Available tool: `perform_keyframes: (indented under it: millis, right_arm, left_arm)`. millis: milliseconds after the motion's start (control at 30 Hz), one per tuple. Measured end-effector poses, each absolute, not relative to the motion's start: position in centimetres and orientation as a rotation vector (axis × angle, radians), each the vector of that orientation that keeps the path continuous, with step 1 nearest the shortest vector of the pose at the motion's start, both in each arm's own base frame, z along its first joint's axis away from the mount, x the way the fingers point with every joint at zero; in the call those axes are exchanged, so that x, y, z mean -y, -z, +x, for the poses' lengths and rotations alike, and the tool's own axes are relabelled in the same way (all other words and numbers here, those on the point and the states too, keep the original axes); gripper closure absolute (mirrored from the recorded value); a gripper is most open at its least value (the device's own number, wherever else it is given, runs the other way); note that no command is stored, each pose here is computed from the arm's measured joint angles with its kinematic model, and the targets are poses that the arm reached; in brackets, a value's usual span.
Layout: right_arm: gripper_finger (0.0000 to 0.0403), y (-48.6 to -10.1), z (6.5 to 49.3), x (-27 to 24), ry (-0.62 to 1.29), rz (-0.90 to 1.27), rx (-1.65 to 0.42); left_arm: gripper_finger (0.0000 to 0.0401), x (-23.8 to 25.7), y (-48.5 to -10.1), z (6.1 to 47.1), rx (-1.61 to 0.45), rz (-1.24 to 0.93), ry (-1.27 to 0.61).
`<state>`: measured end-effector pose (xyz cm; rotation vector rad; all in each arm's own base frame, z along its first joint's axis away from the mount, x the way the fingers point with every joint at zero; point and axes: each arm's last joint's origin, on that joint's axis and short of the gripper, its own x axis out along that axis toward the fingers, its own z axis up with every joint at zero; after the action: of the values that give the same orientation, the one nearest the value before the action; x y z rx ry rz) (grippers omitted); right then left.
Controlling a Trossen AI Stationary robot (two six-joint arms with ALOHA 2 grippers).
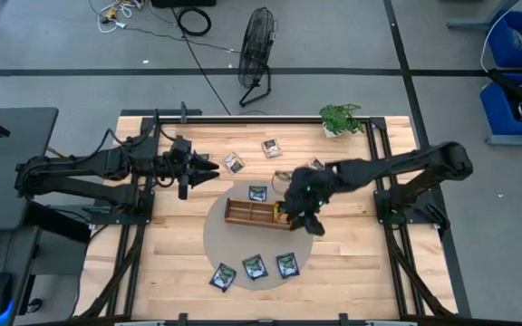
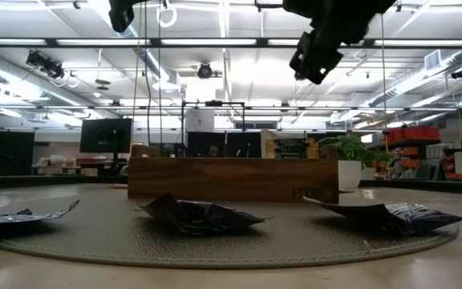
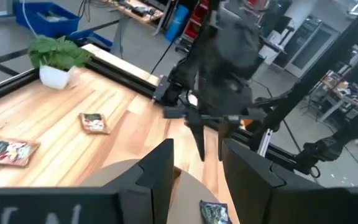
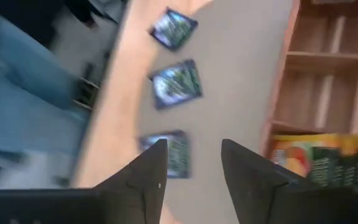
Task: Pick & Place Tea
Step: Put the purple tea bag into the middle section of the wooden organizer
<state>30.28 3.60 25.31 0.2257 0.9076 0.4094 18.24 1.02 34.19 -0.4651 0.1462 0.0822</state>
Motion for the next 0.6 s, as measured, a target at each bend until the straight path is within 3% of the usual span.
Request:
perform_keyframes:
  millis: [133, 400, 600]
  right_arm:
    - [0.0243, -24.4, 30.7, -5.4, -0.432, 0.093, -0.911]
    - [0.0240, -20.6, 32.3, -8.2, -0.445, 0.081, -1.001]
    - [0.0201, -18.9, 33.6, -9.5, -0.421, 0.058, -0.960]
  left_arm:
    - [0.0261, -1.0, -34.2, 18.2, -0.148, -0.465, -0.082]
    - [0.0261, -1.0, -34.1, 18.2, -0.153, -0.469, -0.087]
    - [0.0261, -1.0, -34.1, 18.2, -0.155, -0.472, -0.088]
